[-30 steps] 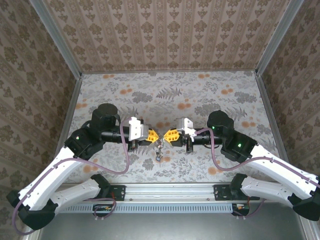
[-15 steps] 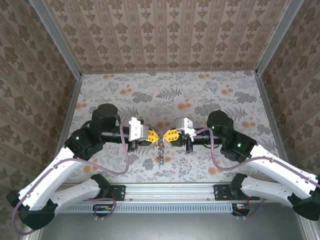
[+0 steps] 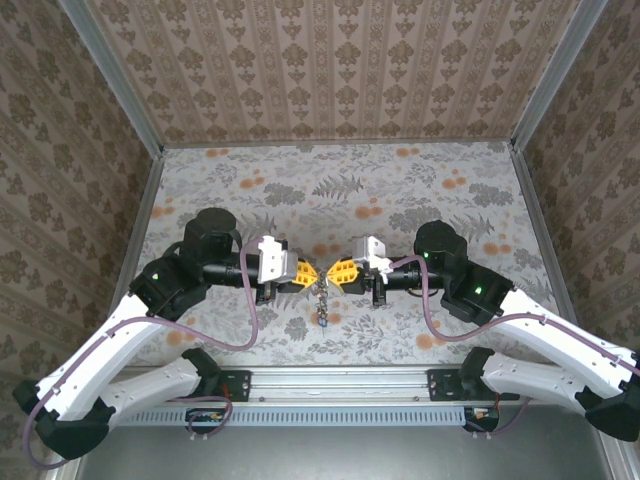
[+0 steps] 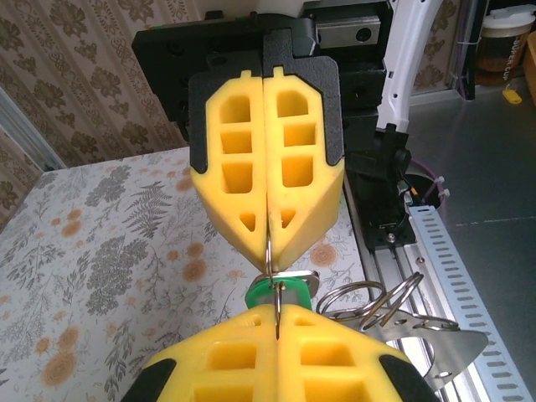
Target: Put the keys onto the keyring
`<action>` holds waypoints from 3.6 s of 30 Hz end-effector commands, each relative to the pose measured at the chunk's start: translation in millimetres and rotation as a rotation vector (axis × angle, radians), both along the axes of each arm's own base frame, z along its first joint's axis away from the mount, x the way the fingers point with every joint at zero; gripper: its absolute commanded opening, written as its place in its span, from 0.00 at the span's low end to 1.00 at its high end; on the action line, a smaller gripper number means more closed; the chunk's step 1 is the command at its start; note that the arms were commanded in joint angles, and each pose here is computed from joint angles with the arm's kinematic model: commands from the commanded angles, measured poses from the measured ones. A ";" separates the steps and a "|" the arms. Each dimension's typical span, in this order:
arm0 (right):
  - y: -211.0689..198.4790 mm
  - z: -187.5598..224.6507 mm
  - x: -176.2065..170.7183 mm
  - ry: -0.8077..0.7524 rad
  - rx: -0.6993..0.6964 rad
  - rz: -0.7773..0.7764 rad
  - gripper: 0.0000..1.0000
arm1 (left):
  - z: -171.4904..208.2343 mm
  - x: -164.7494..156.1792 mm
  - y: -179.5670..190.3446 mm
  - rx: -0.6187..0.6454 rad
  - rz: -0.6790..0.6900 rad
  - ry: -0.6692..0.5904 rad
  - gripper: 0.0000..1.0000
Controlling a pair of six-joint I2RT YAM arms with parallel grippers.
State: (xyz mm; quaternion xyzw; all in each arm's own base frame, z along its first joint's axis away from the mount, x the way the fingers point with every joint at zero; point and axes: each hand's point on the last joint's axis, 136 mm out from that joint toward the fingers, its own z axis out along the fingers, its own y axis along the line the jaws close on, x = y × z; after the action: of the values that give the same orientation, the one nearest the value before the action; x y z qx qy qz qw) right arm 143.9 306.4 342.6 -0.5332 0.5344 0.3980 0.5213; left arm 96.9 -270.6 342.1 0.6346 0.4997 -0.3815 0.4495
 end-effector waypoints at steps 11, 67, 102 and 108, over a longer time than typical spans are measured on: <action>-3.0 13.2 -8.2 -0.017 0.009 0.027 0.00 | 9.1 -4.0 1.7 -0.025 -0.005 -0.023 0.00; 5.0 11.5 -0.6 -0.012 0.018 0.022 0.00 | 10.0 -7.2 2.1 -0.024 -0.011 -0.032 0.00; 8.5 0.3 0.8 -0.042 -0.063 0.022 0.00 | 8.5 -6.5 0.1 -0.022 -0.015 -0.021 0.00; 9.3 -5.1 1.1 -0.061 -0.102 0.017 0.00 | 8.6 -6.6 -0.3 -0.021 -0.018 -0.017 0.00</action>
State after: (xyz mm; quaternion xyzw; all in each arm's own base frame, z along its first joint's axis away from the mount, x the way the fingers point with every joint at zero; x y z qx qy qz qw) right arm 142.6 313.8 338.6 -0.5652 0.5305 0.3773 0.5068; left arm 96.7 -268.5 335.1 0.6351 0.5141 -0.3715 0.4409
